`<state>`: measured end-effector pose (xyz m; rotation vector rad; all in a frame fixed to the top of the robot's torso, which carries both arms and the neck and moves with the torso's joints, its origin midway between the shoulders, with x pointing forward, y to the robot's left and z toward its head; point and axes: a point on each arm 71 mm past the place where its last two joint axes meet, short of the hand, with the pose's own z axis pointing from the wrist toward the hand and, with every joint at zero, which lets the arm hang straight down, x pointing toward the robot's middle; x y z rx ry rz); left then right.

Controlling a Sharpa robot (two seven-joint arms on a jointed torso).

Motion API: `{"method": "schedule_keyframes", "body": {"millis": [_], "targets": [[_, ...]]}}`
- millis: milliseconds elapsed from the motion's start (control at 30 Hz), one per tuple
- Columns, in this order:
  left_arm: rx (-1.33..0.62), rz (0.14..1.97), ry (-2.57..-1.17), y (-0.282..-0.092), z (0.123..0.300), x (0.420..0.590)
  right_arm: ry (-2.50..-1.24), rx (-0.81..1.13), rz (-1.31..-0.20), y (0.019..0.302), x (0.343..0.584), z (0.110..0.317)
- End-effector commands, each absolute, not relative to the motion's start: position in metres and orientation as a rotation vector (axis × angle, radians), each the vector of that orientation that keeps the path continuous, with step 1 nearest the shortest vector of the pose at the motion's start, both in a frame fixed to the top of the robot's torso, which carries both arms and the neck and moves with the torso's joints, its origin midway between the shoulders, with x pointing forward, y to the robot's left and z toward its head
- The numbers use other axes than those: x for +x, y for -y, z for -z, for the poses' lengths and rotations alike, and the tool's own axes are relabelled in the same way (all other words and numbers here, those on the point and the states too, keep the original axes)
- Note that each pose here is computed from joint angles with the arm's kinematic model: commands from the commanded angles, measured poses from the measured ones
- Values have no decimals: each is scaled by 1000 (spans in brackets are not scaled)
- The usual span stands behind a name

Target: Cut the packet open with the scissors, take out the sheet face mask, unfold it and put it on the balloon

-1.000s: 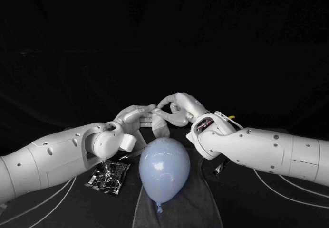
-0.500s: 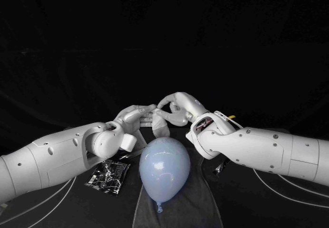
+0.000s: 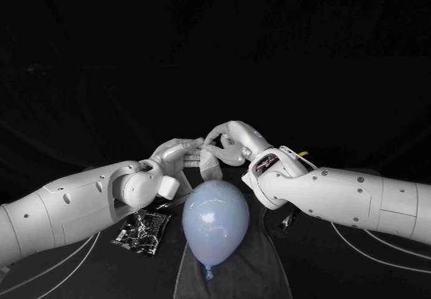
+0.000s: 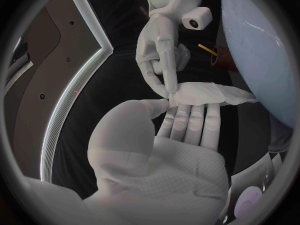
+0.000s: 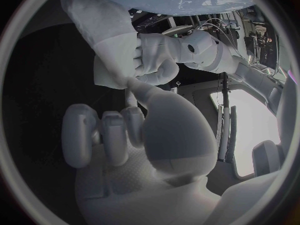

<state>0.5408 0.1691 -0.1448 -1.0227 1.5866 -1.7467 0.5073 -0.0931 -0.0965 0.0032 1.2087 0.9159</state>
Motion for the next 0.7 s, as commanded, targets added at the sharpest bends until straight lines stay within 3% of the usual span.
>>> {"method": "schedule_keyframes", "body": {"millis": [33, 700], "targets": [[-998, 1776, -1576, -167, 141, 540, -1190, 18, -914, 97, 508, 96], [-1005, 1759, -1560, -173, 141, 542, -1159, 65, -913, 113, 508, 94]]}}
